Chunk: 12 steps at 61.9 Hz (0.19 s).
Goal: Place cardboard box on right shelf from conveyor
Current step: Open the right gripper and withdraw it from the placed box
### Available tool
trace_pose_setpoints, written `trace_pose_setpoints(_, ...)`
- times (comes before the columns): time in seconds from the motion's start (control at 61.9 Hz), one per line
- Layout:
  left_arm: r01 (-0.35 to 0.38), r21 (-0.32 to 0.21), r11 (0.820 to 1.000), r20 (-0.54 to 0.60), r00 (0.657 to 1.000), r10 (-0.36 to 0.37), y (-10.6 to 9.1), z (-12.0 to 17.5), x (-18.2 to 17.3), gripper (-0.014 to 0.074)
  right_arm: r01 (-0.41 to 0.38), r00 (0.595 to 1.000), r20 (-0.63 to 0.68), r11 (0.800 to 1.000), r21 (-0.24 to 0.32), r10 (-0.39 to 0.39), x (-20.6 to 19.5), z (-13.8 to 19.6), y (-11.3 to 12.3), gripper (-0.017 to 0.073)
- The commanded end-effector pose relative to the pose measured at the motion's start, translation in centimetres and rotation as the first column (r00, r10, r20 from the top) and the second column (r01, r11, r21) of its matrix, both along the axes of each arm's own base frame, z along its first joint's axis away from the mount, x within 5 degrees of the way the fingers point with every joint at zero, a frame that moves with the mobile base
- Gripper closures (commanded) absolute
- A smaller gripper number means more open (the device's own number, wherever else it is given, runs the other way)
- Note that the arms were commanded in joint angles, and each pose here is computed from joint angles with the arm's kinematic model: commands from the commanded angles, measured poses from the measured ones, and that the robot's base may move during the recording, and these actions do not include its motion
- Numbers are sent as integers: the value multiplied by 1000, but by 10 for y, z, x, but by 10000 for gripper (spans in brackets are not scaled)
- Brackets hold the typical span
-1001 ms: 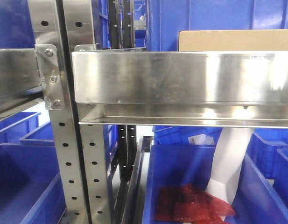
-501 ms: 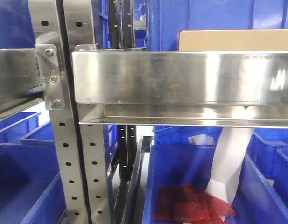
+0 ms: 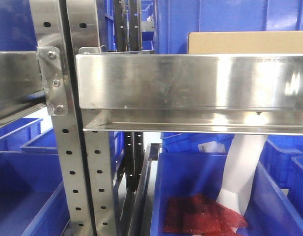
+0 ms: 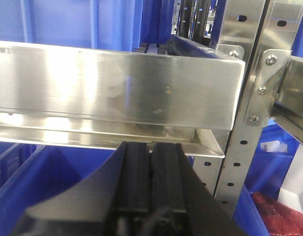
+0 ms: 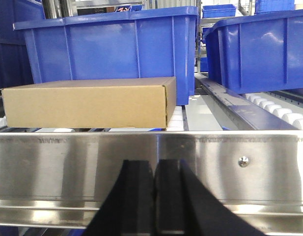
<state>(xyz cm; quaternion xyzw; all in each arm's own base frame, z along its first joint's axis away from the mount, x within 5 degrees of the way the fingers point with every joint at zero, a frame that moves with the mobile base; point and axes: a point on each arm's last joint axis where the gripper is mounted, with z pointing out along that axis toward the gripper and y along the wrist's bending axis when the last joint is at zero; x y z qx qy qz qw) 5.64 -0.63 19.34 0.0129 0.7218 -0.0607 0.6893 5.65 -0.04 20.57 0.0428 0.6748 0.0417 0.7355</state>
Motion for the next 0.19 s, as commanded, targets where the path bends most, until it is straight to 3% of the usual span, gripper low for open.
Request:
trace_pose_setpoints(0.0,2,-13,1000,90,996,-1,0,9,-1,713,8,993,114,1000,-5,-7,-3,11,0,531)
trace_pose_setpoints(0.178,2,-13,1000,90,996,-1,0,9,-1,713,8,993,114,1000,-5,-7,-3,11,0,531)
